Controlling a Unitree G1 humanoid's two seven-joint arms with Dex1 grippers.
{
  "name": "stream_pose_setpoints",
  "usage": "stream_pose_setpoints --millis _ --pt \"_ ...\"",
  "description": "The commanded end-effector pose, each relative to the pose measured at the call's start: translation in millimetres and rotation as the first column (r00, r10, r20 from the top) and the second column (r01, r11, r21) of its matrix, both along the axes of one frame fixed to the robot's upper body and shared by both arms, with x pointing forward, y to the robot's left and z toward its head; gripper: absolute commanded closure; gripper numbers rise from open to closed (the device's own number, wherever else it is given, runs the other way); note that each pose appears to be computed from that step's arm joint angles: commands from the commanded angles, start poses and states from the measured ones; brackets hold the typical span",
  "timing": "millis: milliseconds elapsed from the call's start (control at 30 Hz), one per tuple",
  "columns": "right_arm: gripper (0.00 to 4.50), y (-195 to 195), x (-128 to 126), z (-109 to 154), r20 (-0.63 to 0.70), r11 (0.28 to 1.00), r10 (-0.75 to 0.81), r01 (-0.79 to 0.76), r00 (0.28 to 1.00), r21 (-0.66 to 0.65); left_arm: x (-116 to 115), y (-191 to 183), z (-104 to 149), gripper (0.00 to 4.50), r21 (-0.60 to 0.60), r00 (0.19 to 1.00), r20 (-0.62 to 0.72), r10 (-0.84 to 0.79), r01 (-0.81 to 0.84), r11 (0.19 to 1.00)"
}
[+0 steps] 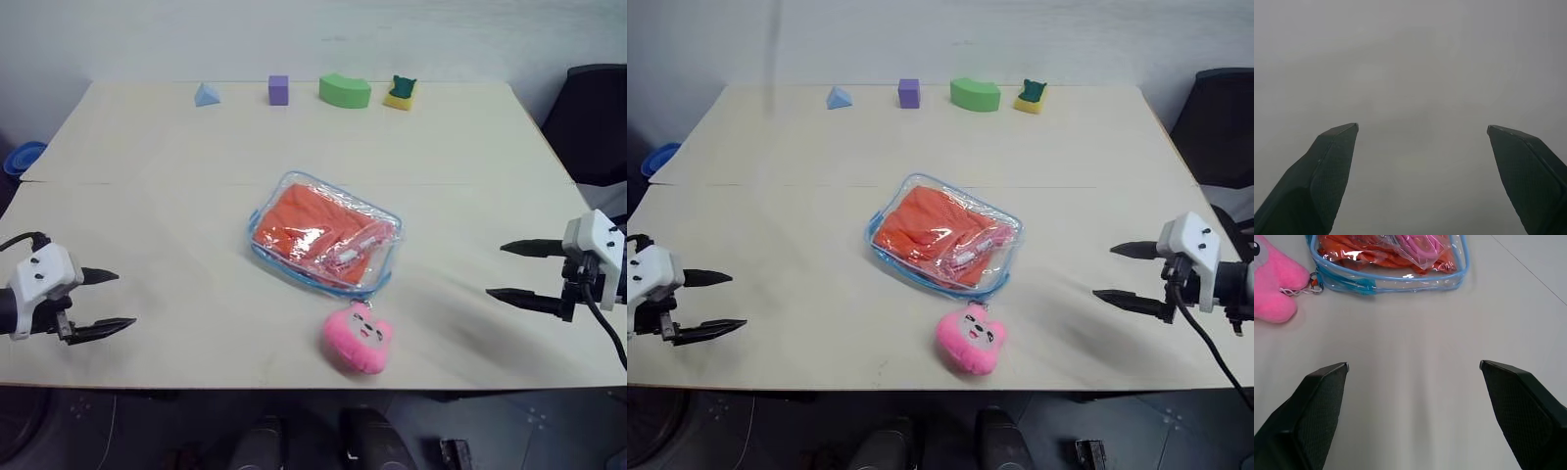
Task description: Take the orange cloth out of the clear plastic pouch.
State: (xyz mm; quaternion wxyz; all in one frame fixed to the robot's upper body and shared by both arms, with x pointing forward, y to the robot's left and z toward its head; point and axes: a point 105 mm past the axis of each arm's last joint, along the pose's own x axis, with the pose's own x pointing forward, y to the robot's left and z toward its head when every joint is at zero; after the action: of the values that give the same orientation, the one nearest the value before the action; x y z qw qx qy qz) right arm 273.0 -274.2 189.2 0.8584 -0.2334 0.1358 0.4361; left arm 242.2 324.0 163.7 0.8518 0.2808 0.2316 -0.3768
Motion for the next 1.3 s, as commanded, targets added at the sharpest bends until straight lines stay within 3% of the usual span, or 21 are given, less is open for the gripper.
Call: stream_pose_setpoints --millis 33,133,400,833,1133,1300 --pt "0.0 4 -4 10 0.034 1.0 0.018 -0.018 0.999 0.015 -2 -2 8 0.01 0.006 0.999 0.04 -0.007 0.007 1.0" --pt "0.0 4 -4 12 0.038 1.0 0.013 -0.014 0.999 0.017 2 0 7 0.01 0.012 0.998 0.068 0.014 -0.015 1.0" --pt "0.0 7 4 15 0.104 1.0 -0.025 0.024 0.994 0.008 10 -15 17 0.01 -0.104 0.993 0.119 0.029 -0.016 0.994" --pt "0.0 23 11 16 0.159 1.0 -0.016 0.014 0.987 0.009 7 -40 31 0.01 -0.271 0.995 0.099 -0.002 0.029 0.962" --pt "0.0 85 37 32 0.402 0.976 0.178 -0.107 0.898 -0.192 12 -115 51 0.01 -0.397 0.97 0.105 -0.218 0.242 0.885" --pt "0.0 134 59 19 0.493 0.921 0.344 -0.185 0.799 -0.343 19 -158 52 0.01 -0.39 0.927 0.117 -0.355 0.372 0.842"
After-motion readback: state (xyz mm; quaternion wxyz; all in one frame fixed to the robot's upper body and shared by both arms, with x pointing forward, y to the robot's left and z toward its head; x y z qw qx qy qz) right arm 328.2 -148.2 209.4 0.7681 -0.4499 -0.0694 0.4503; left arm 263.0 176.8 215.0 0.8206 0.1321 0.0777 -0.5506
